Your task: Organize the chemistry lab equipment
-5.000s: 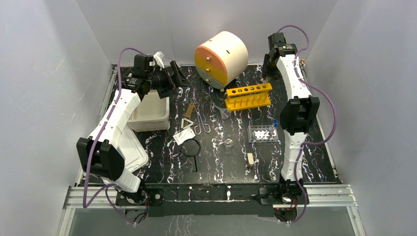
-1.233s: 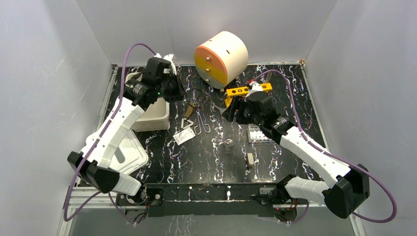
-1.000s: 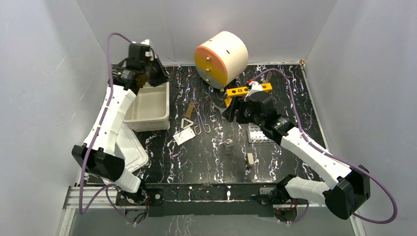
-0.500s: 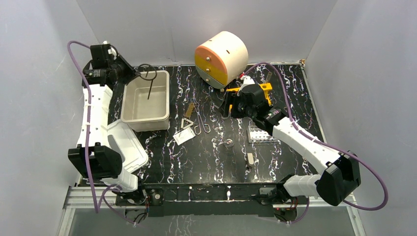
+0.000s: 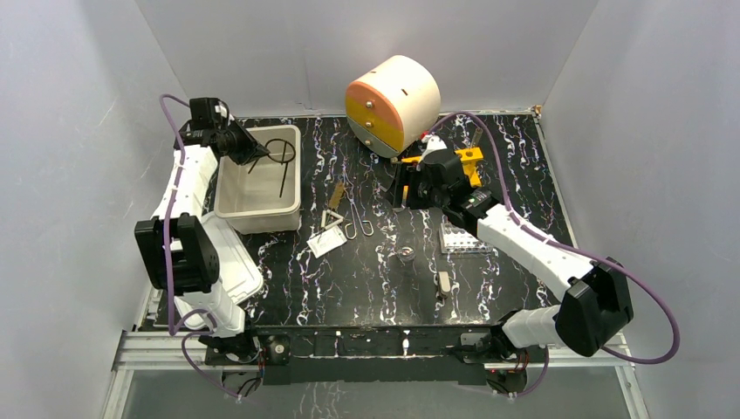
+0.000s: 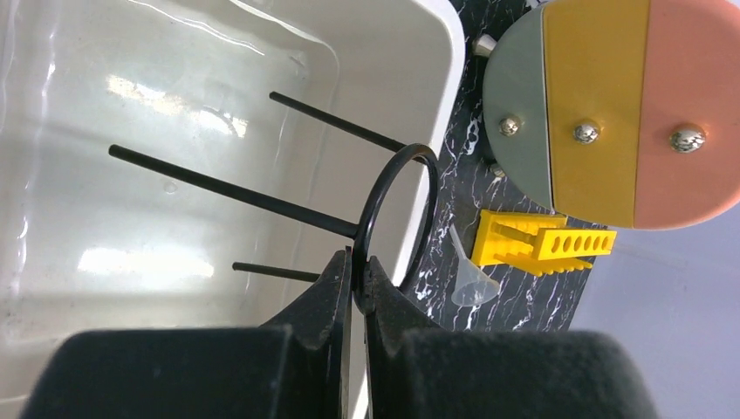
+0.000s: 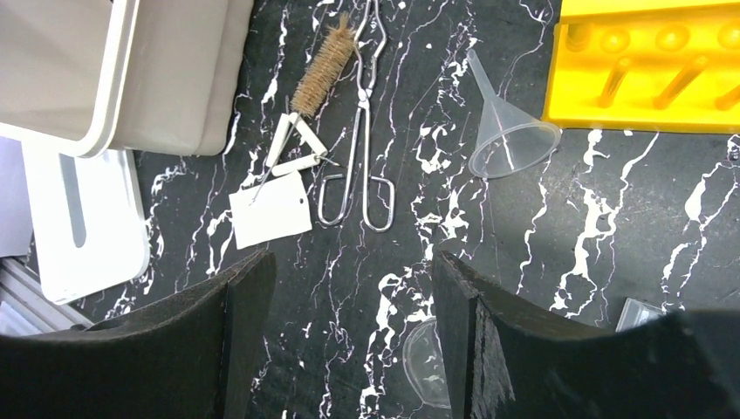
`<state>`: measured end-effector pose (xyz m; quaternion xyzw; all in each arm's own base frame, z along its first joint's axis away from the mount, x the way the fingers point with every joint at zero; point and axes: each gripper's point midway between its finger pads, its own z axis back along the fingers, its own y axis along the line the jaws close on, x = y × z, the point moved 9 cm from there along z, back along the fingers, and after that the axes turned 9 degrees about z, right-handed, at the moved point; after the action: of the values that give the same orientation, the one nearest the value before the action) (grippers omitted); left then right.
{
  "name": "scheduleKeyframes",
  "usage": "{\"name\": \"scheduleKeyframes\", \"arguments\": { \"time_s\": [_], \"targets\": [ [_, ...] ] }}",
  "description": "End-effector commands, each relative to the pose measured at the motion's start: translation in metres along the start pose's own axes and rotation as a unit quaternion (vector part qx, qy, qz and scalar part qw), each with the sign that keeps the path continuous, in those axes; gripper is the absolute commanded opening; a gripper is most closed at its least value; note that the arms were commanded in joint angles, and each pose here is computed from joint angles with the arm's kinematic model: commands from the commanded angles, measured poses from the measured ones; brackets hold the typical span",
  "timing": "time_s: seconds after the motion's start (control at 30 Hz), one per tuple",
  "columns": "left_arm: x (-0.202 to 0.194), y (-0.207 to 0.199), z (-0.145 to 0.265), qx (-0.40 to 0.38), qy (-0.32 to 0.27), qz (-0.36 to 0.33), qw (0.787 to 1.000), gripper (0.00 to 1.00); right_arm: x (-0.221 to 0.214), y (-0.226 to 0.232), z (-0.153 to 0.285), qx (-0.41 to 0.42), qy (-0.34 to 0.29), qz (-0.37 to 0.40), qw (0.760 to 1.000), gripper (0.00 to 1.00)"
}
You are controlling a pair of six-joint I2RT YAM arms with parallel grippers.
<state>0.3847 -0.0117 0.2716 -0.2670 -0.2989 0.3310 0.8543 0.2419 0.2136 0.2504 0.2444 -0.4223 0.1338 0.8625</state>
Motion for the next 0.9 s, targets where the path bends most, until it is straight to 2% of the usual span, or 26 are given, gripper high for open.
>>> {"name": "scheduleKeyframes", "arguments": {
  "time_s": [0.0, 0.23, 0.43, 0.7, 0.73, 0.87],
  "targets": [
    [0.008, -0.008, -0.007, -0.049, -0.013, -0.026, 0.998, 0.00, 0.025, 0.006, 0.000, 0.013, -0.048, 0.011, 0.999, 0.73],
    [0.014, -0.003, -0.045, -0.087, -0.008, -0.031, 0.996, 0.00, 0.027, 0.006, -0.004, 0.011, -0.048, 0.015, 0.999, 0.74],
    [0.018, -0.006, -0.071, -0.134, 0.007, 0.001, 0.991, 0.00, 0.029, 0.004, -0.006, -0.005, -0.052, 0.017, 0.999, 0.74],
    [0.018, 0.011, -0.095, -0.096, 0.011, 0.007, 0.995, 0.00, 0.031, 0.004, -0.015, -0.009, -0.046, 0.015, 0.999, 0.74],
    [0.018, 0.015, -0.096, -0.080, 0.005, 0.007, 0.997, 0.02, 0.031, 0.004, -0.016, -0.010, -0.043, 0.015, 0.999, 0.73],
    [0.020, 0.022, -0.085, -0.018, -0.019, -0.012, 1.000, 0.28, 0.033, 0.004, -0.020, -0.012, -0.040, 0.015, 0.999, 0.73]
  ]
}}
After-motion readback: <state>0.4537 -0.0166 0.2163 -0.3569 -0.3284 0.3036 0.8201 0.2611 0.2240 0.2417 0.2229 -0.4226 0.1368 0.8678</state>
